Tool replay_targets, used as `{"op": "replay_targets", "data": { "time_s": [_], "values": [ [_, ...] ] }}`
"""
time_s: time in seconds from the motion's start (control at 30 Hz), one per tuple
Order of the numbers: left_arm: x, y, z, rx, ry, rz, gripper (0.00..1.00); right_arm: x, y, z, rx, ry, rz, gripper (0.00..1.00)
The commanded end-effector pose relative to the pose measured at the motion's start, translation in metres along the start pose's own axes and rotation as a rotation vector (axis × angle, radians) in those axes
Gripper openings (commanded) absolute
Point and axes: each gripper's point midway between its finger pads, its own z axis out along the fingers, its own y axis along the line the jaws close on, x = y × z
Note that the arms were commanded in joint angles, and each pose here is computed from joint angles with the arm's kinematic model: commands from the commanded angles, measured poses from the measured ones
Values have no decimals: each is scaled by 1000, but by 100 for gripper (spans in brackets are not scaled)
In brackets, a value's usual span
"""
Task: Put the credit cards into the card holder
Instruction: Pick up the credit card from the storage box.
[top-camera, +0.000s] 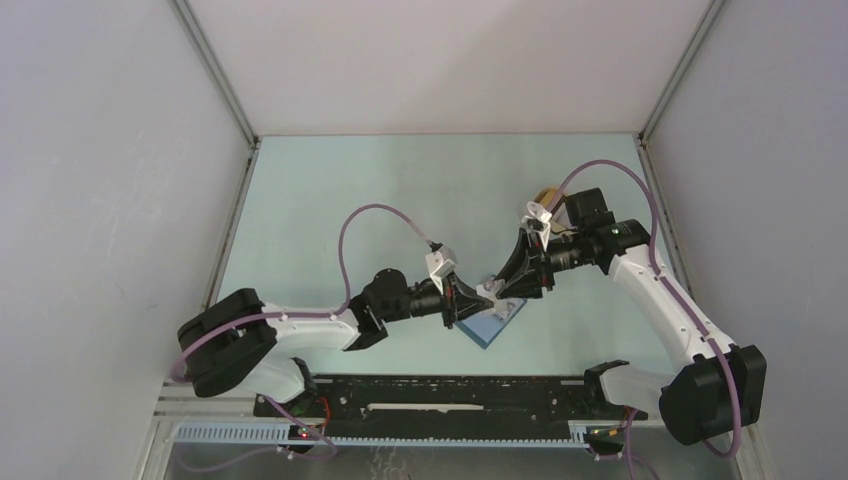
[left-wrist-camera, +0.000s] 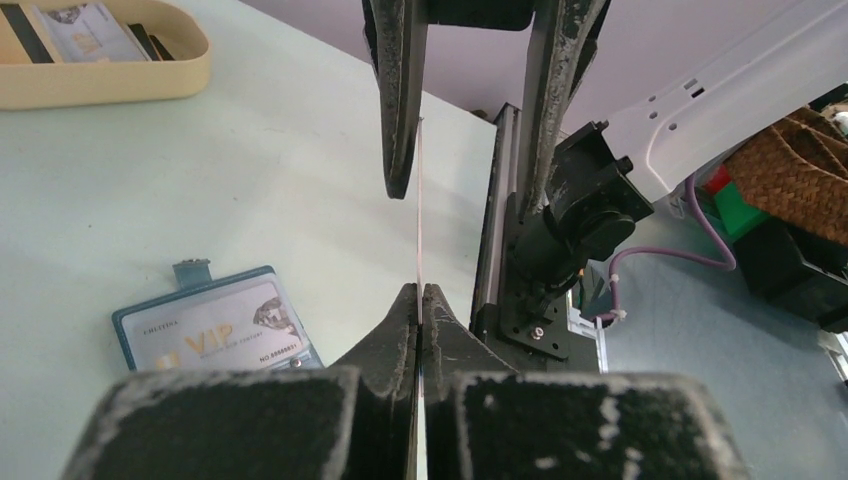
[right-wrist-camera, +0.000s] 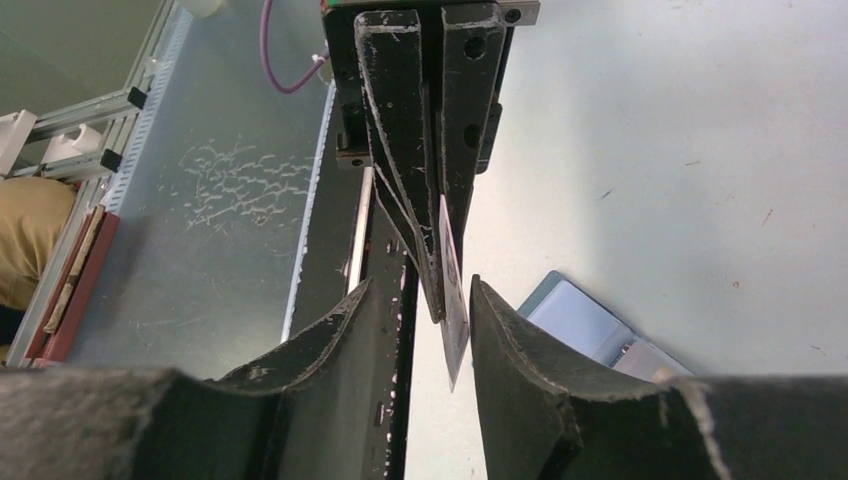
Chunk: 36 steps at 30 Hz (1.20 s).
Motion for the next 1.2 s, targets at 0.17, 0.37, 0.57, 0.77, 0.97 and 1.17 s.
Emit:
{"op": "replay_targets", "data": {
  "time_s": [0.17, 0.37, 0.57, 0.77, 0.97, 1.17],
  "values": [
    [-12, -10, -6, 25, -12, 13, 0, 7, -5, 4, 26, 48, -18, 41],
    [-10, -8, -6, 21, -2, 9, 0, 7, -3, 6, 11, 51, -29, 27],
    [-12, -1, -8, -15, 5, -14, 10, 14, -3, 9, -1, 73, -23, 0],
    [-24, 22, -40, -187, -100, -58, 49, 18, -13, 8, 16, 75, 83, 0],
    [-26, 33, -79, -305, -200, -67, 78, 28, -42, 3, 74, 57, 310, 0],
    [-21, 31, -88, -307, -249, -189, 80, 63, -81, -3, 196, 146, 454, 0]
  ]
}}
